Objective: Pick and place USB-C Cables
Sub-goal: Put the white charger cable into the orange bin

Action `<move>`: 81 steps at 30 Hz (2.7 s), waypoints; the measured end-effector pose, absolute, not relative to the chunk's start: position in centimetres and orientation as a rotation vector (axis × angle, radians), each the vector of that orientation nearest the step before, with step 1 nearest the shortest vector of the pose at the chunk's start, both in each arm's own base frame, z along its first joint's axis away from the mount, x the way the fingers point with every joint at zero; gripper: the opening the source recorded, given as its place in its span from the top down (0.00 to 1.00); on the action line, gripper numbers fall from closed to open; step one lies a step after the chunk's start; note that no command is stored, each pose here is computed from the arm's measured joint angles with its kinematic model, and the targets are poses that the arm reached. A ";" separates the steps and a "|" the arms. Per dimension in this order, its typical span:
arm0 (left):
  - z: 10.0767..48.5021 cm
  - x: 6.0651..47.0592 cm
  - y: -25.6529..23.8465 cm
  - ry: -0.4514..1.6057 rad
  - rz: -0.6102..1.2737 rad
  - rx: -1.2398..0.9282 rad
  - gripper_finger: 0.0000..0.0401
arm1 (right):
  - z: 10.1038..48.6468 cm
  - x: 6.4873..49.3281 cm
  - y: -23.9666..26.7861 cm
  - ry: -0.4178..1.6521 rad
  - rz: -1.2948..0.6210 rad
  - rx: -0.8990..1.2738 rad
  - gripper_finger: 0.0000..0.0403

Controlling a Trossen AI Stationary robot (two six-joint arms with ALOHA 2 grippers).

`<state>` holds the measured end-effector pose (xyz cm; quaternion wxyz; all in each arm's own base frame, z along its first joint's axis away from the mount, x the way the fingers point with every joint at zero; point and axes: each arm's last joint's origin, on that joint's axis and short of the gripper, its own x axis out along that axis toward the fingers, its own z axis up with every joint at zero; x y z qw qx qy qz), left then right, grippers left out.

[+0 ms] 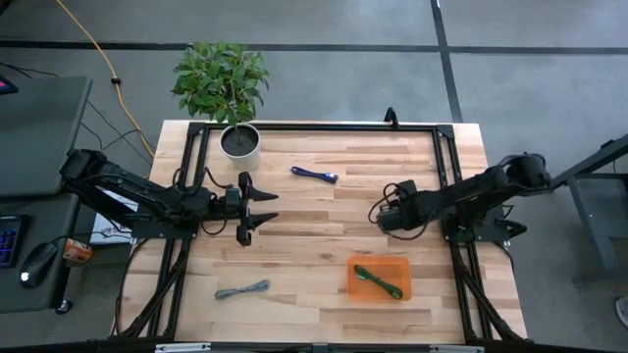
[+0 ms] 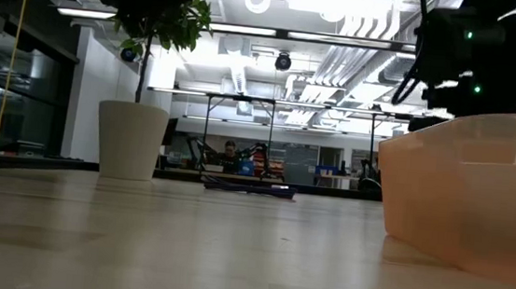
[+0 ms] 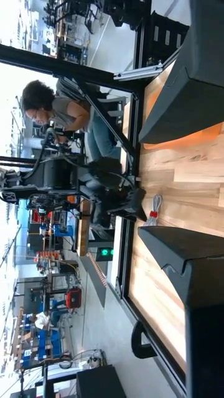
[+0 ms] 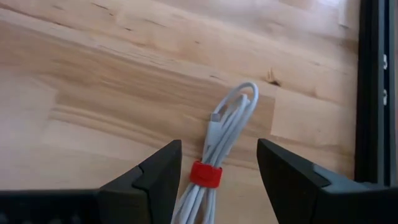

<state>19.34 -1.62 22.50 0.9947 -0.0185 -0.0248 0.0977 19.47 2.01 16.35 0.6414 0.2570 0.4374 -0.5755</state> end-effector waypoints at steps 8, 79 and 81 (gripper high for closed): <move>22.5 19.3 -1.6 -0.050 0.196 -0.037 0.48 | 14.8 19.8 1.5 1.095 -1.389 0.589 0.50; 22.6 19.3 -1.6 -0.066 0.192 -0.063 0.48 | 20.9 24.1 7.8 0.160 -0.108 0.007 0.97; 22.6 19.3 -1.6 -0.066 0.191 -0.063 0.48 | 20.9 24.0 6.7 0.103 -0.061 0.036 0.97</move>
